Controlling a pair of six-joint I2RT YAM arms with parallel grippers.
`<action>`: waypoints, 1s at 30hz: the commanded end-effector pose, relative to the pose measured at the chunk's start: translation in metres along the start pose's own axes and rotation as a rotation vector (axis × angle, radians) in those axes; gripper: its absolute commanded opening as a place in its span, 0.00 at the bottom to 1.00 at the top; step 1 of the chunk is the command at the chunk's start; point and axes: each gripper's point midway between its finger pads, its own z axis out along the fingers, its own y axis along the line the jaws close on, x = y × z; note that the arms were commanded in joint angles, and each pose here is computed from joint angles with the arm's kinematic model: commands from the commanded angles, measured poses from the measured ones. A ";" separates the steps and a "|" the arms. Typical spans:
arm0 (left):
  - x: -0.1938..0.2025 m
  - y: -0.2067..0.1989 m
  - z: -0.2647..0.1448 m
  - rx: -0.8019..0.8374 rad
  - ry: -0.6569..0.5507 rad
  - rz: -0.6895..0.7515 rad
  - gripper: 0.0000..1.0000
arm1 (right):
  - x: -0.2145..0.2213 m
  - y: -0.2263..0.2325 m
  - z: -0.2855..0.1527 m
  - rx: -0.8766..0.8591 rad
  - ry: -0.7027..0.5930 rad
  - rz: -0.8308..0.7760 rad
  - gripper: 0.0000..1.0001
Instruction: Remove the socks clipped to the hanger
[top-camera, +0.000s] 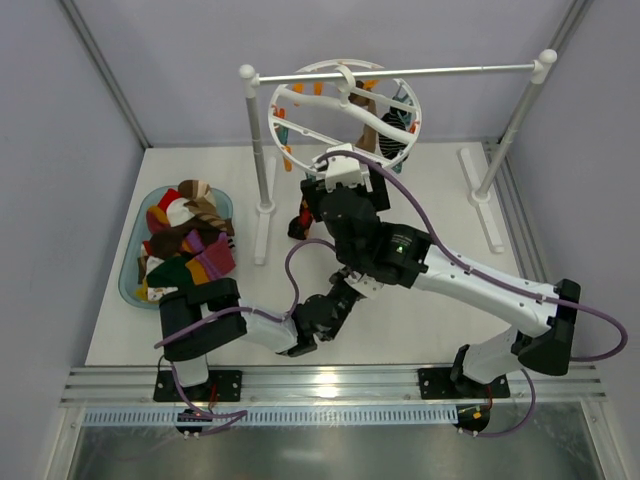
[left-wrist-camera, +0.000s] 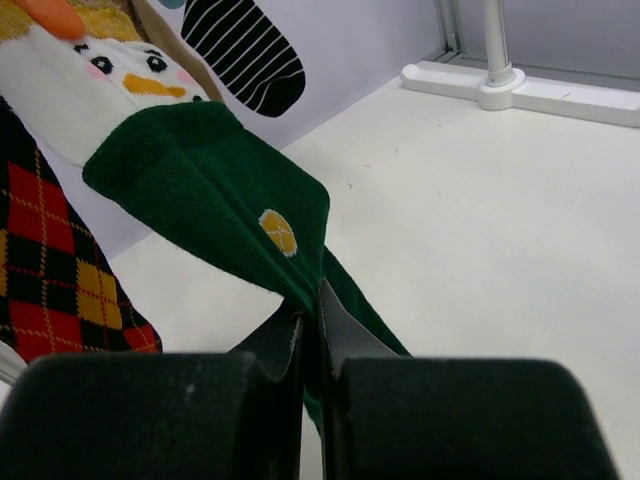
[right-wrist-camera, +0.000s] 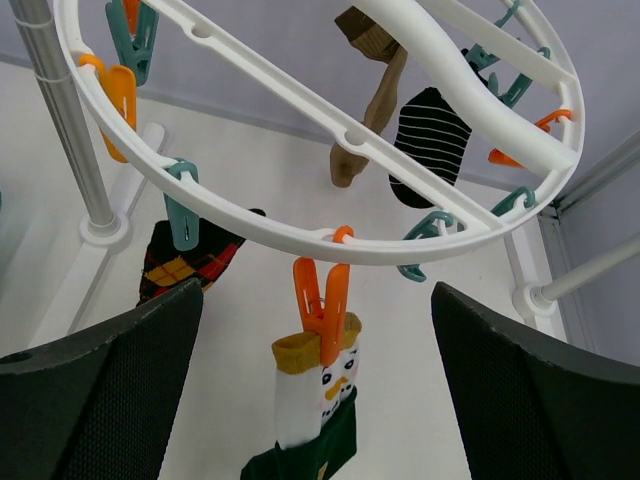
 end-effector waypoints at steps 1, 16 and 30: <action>-0.052 0.007 -0.001 -0.036 -0.181 -0.097 0.00 | 0.000 0.001 0.000 0.058 0.039 -0.029 0.95; -0.055 0.002 -0.011 -0.015 -0.183 -0.074 0.00 | 0.041 0.004 0.011 0.285 0.111 -0.135 0.82; -0.057 -0.005 -0.014 0.003 -0.188 -0.060 0.00 | 0.059 0.003 0.019 0.329 0.128 -0.161 0.60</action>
